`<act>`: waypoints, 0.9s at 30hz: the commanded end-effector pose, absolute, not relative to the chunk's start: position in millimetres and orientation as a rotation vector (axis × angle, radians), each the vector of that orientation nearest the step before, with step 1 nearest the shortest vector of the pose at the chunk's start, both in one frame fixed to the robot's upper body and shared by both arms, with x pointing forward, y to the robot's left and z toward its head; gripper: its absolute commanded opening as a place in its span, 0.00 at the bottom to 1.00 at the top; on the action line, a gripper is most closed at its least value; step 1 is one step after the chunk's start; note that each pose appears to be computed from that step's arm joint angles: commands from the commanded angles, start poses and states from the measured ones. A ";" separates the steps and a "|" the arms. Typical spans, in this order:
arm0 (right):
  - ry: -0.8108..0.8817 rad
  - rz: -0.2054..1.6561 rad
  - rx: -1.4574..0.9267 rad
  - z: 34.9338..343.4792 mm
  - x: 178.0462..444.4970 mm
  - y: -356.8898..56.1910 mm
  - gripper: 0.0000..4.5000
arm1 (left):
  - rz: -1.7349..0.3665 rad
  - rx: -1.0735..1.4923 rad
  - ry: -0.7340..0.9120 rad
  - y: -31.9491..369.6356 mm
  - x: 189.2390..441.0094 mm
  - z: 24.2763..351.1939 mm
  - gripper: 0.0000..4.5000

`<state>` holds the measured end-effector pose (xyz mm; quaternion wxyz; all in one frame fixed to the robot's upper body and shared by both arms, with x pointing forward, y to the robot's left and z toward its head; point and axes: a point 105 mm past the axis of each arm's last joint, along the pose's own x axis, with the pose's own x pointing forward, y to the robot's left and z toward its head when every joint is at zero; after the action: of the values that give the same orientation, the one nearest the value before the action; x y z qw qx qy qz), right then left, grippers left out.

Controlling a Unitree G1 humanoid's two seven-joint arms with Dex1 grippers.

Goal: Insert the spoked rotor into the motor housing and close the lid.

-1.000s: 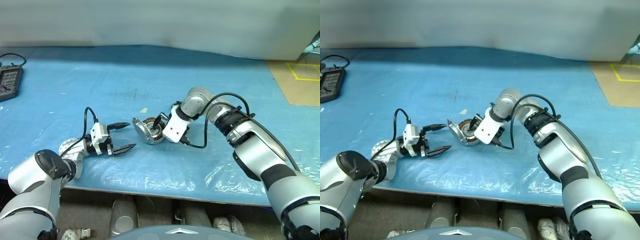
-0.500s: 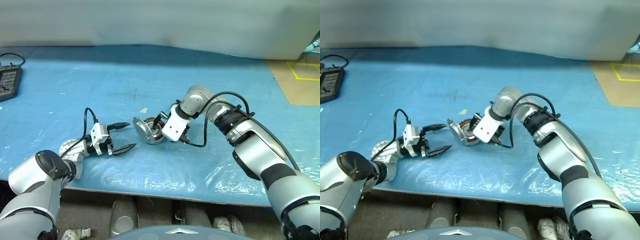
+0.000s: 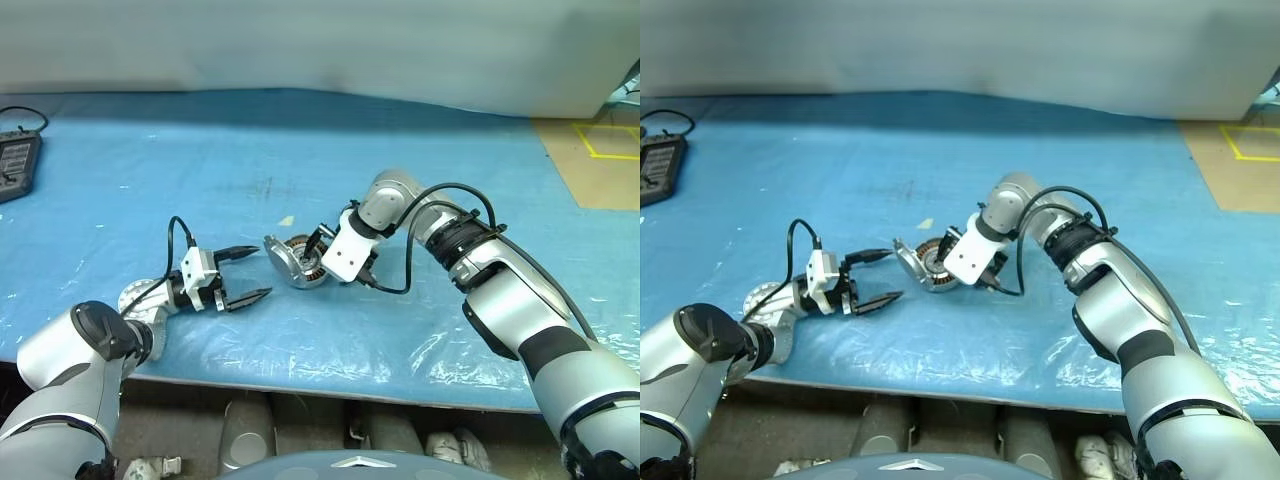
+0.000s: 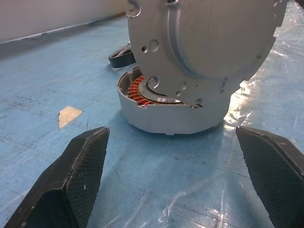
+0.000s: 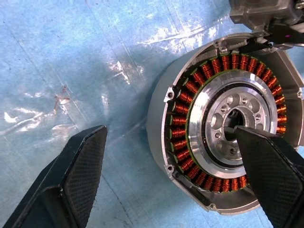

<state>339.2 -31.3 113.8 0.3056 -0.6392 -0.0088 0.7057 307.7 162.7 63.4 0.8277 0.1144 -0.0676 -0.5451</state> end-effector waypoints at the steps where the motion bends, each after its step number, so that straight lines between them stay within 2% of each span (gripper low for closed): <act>1: -0.099 1.841 -1.684 130.9 339.7 -23.3 0.99 | -1.150 0.228 -0.149 162.0 304.8 61.8 1.00; 13: -0.110 1.846 -1.638 130.8 337.3 -21.1 0.99 | -1.152 0.222 -0.148 160.3 303.4 59.7 1.00; 16: -0.155 1.825 -1.628 132.2 337.0 -15.7 0.88 | -1.152 0.221 -0.147 160.3 303.3 59.5 1.00; 17: -0.139 1.837 -1.641 130.1 336.6 -18.3 0.88 | -1.152 0.221 -0.147 160.3 303.2 59.5 1.00; 21: -0.177 1.814 -1.617 133.2 336.7 -14.9 0.66 | -1.152 0.221 -0.145 161.0 303.4 59.6 1.00; 22: -0.161 1.824 -1.631 131.4 336.6 -17.2 0.66 | -1.152 0.222 -0.144 161.2 303.2 59.5 1.00; 27: -0.153 1.815 -1.624 129.2 337.8 -16.3 0.40 | -1.152 0.224 -0.143 162.1 303.3 59.9 1.00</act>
<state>338.1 -23.5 123.1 0.3369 -0.6238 -0.0376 0.7043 304.4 160.6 58.7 0.8274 0.1089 -0.0643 -0.5472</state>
